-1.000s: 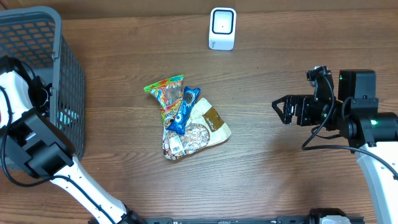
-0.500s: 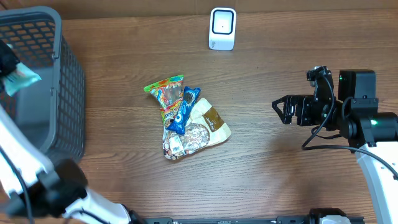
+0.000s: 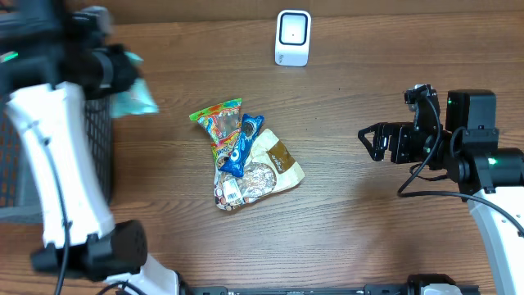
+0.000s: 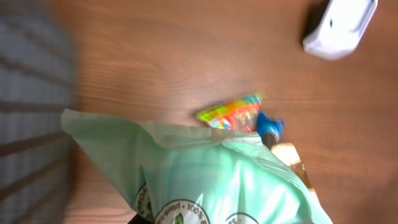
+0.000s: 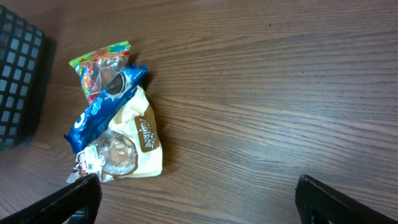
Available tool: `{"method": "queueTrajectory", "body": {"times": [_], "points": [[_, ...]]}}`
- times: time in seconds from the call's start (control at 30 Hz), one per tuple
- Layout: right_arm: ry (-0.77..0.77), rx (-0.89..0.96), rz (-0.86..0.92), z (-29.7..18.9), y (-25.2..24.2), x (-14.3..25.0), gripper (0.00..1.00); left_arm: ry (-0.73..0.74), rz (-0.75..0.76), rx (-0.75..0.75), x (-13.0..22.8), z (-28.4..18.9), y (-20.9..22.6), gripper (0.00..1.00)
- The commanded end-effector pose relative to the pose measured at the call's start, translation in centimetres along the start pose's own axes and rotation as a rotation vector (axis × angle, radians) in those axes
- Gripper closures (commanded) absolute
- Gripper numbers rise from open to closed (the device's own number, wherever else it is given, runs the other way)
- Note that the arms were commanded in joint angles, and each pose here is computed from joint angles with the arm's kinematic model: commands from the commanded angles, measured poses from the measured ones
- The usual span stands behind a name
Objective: Scan the item barcode
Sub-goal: 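Grasp the mint-green tissue pack and lift it out of the basket, then carry the tissue pack over the pile and release it there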
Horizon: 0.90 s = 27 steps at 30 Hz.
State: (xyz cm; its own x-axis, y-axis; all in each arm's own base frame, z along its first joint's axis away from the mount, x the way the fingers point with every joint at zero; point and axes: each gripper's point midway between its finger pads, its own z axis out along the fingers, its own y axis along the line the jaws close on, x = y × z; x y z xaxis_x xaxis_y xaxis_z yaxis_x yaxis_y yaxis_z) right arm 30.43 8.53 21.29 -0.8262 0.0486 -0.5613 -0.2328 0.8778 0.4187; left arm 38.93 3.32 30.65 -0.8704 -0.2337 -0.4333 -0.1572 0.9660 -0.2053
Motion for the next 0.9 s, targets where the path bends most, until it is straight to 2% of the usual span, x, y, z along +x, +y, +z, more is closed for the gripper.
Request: {"method": "queueTrajectory", "body": {"times": [0.0,0.17,0.4,0.6,0.77,0.87], "points": [[-0.026,-0.012,-0.026,-0.5,0.7,-0.9,0.00,0.142,0.081,0.040,2.5,5.4,-3.7,0.91],[-0.026,-0.013,-0.026,-0.5,0.7,-0.9,0.00,0.266,0.187,0.096,6.2,13.4,-9.1,0.92],[-0.013,-0.012,-0.019,-0.5,0.7,-0.6,0.00,0.441,0.294,0.095,12.4,19.8,-13.9,0.95],[-0.012,-0.011,-0.018,-0.5,0.7,-0.6,0.00,0.513,0.365,0.056,15.2,21.7,-15.2,0.95],[-0.013,-0.011,-0.019,-0.5,0.7,-0.6,0.00,0.507,0.392,-0.006,15.3,21.7,-14.5,0.87],[-0.013,-0.011,-0.019,-0.5,0.7,-0.6,0.00,0.506,0.401,-0.050,15.4,22.0,-13.6,0.86]]}}
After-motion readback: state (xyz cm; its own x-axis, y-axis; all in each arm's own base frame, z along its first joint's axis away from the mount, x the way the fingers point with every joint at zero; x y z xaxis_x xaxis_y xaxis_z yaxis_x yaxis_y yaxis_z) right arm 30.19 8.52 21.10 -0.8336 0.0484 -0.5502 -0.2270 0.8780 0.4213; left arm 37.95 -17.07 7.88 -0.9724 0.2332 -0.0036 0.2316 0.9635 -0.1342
